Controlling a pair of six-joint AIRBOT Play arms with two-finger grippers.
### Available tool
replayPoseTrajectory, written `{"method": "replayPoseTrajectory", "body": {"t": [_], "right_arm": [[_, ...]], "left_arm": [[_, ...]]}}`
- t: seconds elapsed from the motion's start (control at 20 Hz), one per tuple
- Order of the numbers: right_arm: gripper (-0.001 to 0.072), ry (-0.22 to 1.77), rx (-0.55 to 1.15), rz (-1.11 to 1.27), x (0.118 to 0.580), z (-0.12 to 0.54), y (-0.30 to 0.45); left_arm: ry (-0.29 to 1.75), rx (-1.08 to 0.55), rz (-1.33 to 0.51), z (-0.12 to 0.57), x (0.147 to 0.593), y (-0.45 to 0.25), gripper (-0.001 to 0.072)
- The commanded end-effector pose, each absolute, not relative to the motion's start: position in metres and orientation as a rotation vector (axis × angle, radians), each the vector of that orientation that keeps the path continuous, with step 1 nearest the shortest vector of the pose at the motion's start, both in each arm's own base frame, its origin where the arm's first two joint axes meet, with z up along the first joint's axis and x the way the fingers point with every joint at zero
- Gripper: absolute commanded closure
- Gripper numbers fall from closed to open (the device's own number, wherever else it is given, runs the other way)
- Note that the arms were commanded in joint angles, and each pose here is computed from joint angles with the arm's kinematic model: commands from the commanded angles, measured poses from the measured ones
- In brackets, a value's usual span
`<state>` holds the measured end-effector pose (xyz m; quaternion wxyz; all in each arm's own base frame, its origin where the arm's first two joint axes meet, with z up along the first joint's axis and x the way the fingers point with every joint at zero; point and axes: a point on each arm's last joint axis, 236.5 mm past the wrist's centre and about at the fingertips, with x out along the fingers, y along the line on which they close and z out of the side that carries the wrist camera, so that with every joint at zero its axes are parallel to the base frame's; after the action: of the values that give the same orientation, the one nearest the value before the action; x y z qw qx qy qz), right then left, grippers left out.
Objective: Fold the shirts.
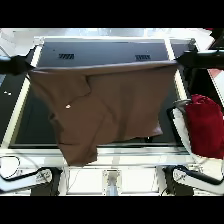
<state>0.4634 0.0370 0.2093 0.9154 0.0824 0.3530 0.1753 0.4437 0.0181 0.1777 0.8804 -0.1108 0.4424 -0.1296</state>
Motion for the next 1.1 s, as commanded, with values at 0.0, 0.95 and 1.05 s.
{"method": "replayPoseTrajectory", "body": {"t": [0.0,0.95,1.05], "right_arm": [[0.0703,0.812,0.188,0.359,0.528,0.115,0.060],[0.0702,1.052,0.109,0.260,0.529,0.014,0.049],[0.0702,1.113,0.089,0.269,0.515,0.007,0.049]], "left_arm": [[0.966,-0.138,-0.061,0.066,0.529,0.031,0.0693],[1.199,-0.061,-0.071,0.008,0.451,0.030,0.0694],[1.185,-0.078,-0.055,-0.008,0.440,0.029,0.0694]]}}
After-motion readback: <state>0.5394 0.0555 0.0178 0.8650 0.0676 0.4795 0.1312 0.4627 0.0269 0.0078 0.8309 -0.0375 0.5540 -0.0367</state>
